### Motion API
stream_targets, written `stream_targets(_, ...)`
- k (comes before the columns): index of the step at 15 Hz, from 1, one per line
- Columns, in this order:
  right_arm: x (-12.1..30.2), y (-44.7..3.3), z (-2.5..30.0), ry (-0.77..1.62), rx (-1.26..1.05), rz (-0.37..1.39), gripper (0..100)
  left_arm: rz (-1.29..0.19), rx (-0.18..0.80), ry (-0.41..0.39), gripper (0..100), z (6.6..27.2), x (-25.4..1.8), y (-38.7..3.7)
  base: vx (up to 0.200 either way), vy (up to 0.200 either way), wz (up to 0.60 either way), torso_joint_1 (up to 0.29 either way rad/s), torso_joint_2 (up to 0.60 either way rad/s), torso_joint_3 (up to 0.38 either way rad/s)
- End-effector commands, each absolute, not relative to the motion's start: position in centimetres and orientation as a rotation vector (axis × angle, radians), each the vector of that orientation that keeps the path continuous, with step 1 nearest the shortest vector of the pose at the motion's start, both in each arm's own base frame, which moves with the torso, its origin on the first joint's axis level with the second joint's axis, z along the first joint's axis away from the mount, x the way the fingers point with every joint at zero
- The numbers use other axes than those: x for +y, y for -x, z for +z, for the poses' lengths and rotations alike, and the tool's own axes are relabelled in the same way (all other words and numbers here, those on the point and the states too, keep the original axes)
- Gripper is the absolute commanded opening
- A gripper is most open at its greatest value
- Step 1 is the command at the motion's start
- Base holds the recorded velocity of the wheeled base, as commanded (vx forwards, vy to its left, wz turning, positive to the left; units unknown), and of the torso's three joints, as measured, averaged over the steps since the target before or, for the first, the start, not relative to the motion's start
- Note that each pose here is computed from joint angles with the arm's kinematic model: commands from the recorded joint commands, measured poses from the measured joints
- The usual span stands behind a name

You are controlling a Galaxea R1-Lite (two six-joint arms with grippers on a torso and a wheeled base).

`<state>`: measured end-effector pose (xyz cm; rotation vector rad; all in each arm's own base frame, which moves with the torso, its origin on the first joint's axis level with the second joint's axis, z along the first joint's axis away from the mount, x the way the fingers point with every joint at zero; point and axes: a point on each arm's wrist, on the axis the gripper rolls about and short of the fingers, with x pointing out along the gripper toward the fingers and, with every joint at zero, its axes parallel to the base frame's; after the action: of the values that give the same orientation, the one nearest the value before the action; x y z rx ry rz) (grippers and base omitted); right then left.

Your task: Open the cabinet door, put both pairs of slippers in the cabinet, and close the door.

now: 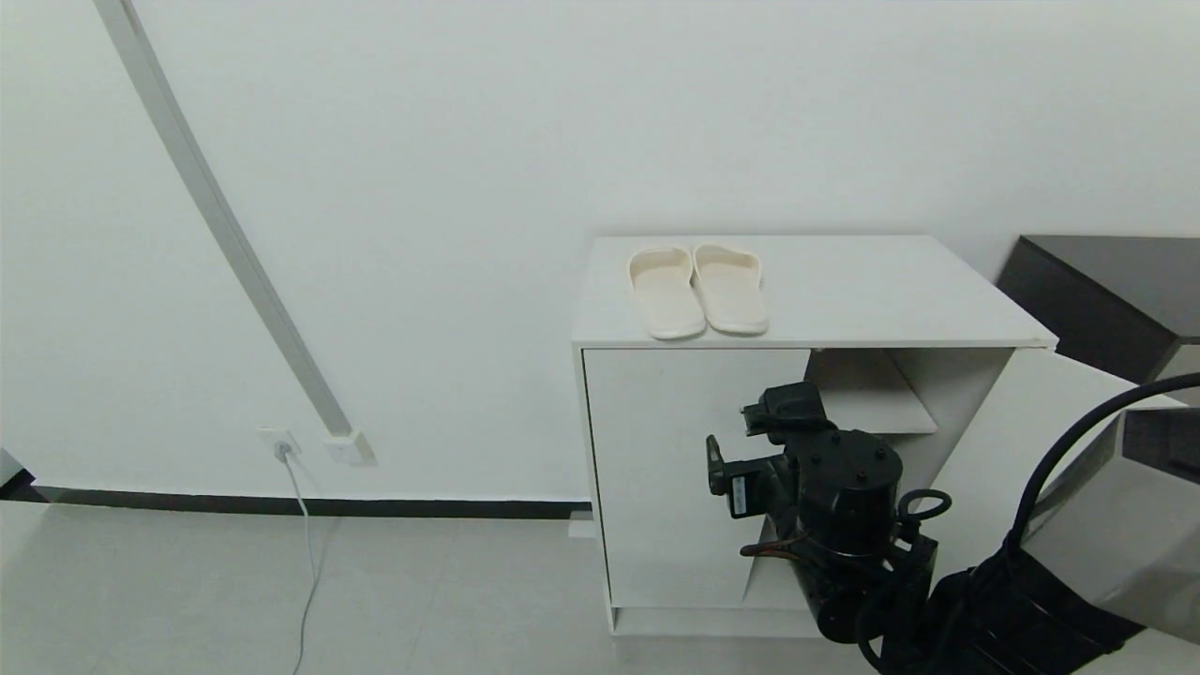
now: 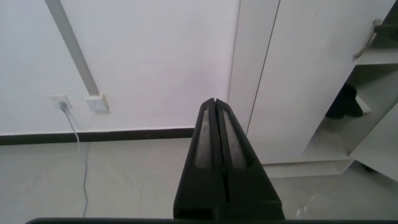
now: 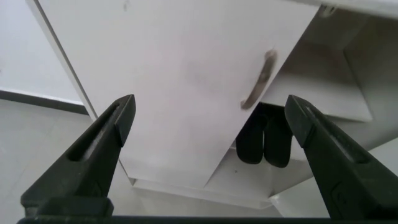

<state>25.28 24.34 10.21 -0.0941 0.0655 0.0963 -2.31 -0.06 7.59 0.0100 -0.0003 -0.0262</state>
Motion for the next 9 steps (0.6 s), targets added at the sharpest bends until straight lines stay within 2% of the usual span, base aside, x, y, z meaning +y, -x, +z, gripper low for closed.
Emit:
stream_targets(1,24.39,-25.26,10.17,0.097,0.066,0.098,100,-0.026,0.001,-0.009,0,7.59,-0.06,2.3,0.0,0.0,0.0,0.261,-0.58,-0.334)
stream_targets(5,24.49,-25.11,10.19,0.095,0.066,0.105,100,-0.026,0.0,-0.011,0,7.6,-0.06,2.3,0.0,0.0,0.0,0.262,-0.59,-0.336)
stream_targets(9,24.15,-24.78,9.62,0.113,0.087,0.142,100,-0.026,0.001,-0.011,0,7.59,-0.06,2.3,0.0,0.0,0.0,0.172,-0.38,-0.207)
